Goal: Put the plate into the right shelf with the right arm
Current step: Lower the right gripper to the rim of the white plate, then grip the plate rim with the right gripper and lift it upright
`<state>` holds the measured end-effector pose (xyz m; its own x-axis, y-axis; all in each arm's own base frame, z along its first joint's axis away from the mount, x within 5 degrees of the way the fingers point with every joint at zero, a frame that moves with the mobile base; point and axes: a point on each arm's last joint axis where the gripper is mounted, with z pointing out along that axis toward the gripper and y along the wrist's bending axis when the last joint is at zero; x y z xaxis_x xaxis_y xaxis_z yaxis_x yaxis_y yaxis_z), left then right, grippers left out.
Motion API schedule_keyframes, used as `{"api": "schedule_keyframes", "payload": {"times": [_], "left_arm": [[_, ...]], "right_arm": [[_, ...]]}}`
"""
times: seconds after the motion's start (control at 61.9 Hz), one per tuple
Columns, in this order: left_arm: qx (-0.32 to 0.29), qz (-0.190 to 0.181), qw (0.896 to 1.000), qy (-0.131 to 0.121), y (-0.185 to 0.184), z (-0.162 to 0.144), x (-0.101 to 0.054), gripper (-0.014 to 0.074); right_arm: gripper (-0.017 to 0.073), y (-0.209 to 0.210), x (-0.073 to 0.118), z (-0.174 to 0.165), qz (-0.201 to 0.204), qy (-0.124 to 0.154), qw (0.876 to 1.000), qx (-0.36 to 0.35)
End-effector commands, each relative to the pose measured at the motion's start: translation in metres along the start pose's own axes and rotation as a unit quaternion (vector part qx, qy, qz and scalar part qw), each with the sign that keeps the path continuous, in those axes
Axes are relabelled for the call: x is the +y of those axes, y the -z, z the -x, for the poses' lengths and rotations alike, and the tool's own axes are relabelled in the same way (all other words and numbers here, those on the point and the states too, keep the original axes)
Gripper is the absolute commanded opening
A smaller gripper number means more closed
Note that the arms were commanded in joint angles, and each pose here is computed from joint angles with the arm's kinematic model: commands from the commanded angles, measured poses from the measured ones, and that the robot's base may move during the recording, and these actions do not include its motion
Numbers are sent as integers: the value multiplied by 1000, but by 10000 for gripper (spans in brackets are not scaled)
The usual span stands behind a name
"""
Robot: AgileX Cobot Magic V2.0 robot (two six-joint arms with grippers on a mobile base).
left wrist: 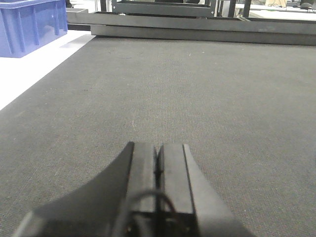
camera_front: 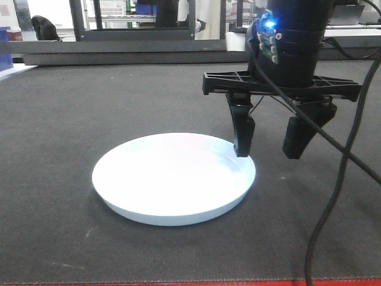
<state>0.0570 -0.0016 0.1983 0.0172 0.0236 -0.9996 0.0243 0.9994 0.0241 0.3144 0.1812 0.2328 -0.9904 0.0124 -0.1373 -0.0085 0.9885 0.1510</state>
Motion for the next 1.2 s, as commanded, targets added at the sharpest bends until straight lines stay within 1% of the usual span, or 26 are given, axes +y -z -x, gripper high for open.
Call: {"api": "schedule_keyframes", "payload": {"times": [0.0,0.242,0.323,0.468,0.533,0.63,0.678,0.727,0.888,0.953,1.082,1.179], "left_arm": [[-44,6,999,8,1,5,1,-128],[-44,6,999,8,1,5,1,-128],[-44,6,999,8,1,5,1,-128],[-44,6,999,8,1,5,1,-128],[-44,6,999,8,1,5,1,-128],[-44,6,999,8,1,5,1,-128],[-44,6,999,8,1,5,1,-128],[-44,6,999,8,1,5,1,-128],[-44,6,999,8,1,5,1,-128],[-44,6,999,8,1,5,1,-128],[-44,6,999,8,1,5,1,-128],[-44,6,999,8,1,5,1,-128]], "right_arm": [[484,23,7,5,28,1,999,-43],[483,6,13,4,22,3,1000,-22],[456,5,13,4,22,2,1000,-21],[299,4,13,4,20,0,1000,-17],[200,4,12,3,18,0,1000,-14],[78,6,12,3,16,0,1000,-10],[39,8,13,3,16,0,1000,-10],[55,12,13,4,19,1,1000,-14],[55,37,13,1,34,4,999,-40],[55,49,11,-1,41,25,997,-55],[55,70,1,-7,48,68,993,-85],[55,85,-13,-12,55,82,988,-122]]}}
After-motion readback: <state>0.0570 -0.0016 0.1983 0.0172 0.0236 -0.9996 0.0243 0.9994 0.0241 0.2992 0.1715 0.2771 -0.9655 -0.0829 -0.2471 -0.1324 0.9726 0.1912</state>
